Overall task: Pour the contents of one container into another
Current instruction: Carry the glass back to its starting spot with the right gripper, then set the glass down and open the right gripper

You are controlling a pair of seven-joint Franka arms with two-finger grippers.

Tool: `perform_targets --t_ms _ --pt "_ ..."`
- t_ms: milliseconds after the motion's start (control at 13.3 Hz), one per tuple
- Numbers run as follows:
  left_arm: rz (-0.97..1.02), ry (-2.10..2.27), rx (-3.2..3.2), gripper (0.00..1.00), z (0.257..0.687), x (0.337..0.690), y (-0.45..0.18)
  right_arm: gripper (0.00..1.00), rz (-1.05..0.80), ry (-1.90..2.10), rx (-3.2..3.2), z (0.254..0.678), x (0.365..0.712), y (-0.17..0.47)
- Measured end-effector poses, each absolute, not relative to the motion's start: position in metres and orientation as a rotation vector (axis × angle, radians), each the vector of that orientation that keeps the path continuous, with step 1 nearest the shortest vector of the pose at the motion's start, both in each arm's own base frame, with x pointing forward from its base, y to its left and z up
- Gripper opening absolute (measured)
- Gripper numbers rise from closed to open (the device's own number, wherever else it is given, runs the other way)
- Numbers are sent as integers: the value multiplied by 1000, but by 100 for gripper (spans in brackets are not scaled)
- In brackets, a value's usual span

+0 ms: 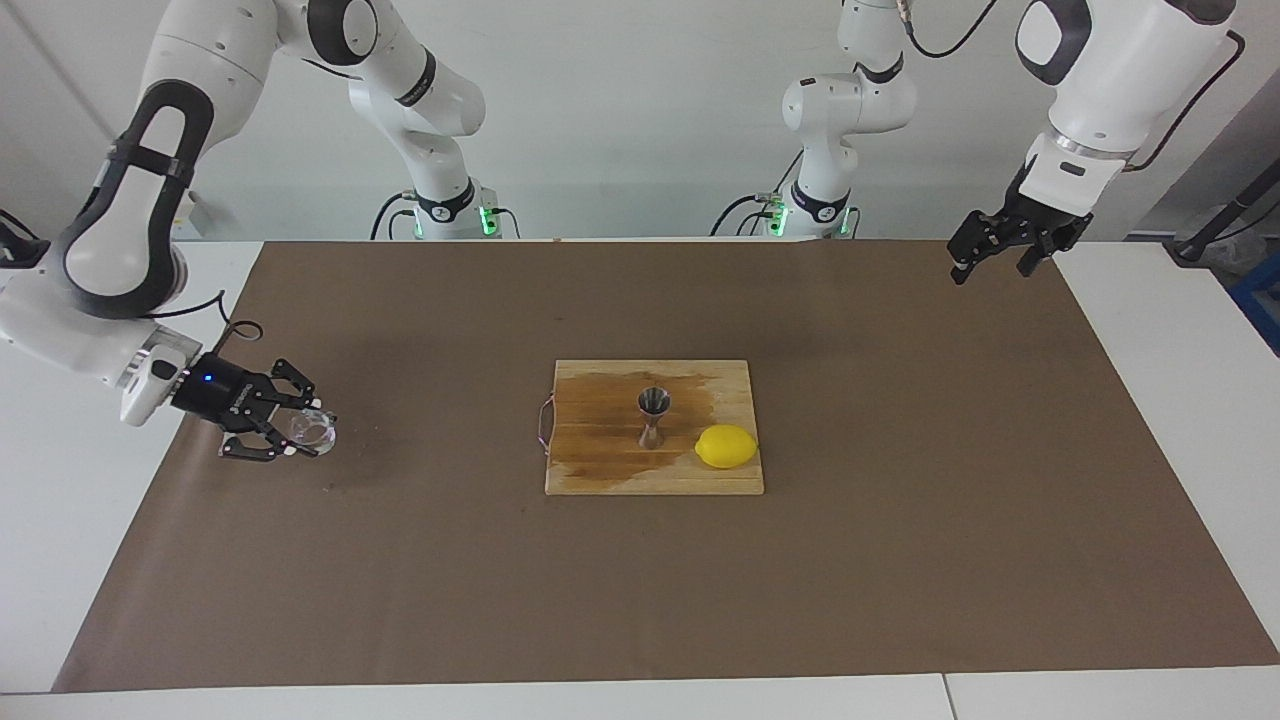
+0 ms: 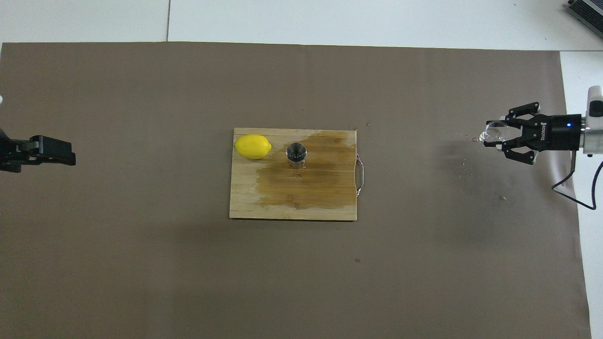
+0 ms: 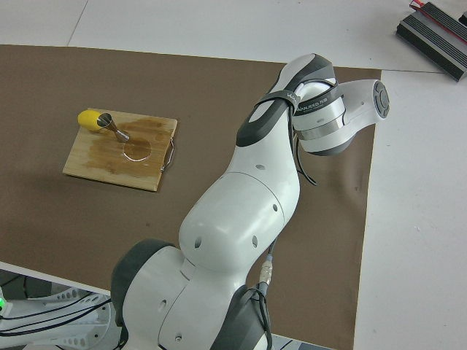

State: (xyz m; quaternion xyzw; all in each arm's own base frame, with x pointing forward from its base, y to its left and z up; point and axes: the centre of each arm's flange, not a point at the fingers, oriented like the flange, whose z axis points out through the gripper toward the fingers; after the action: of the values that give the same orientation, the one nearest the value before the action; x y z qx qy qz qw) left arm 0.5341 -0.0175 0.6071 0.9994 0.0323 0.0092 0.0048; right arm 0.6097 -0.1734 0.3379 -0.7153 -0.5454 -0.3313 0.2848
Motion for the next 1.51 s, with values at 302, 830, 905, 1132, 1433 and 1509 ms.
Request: perform_targets --t_ms 302,830,905,1132,1433,1509 --pt "28 91 3131 100 607 534 -19 48 -1021 -1407 -1895 301 583 -197" --pt "21 81 3131 100 599 533 -19 48 -982 -1474 -1848 260 565 -191" --pt "22 80 3132 100 599 533 -19 48 -977 -1480 -1835 256 561 -189" --pt "23 79 3132 100 599 532 -19 48 -968 -1476 -1811 249 555 -184" --pt "24 78 3132 100 599 532 -19 48 -964 -1484 -1799 243 550 -183" --pt "25 78 3132 100 599 532 -19 48 -964 -1490 -1797 242 549 -183"
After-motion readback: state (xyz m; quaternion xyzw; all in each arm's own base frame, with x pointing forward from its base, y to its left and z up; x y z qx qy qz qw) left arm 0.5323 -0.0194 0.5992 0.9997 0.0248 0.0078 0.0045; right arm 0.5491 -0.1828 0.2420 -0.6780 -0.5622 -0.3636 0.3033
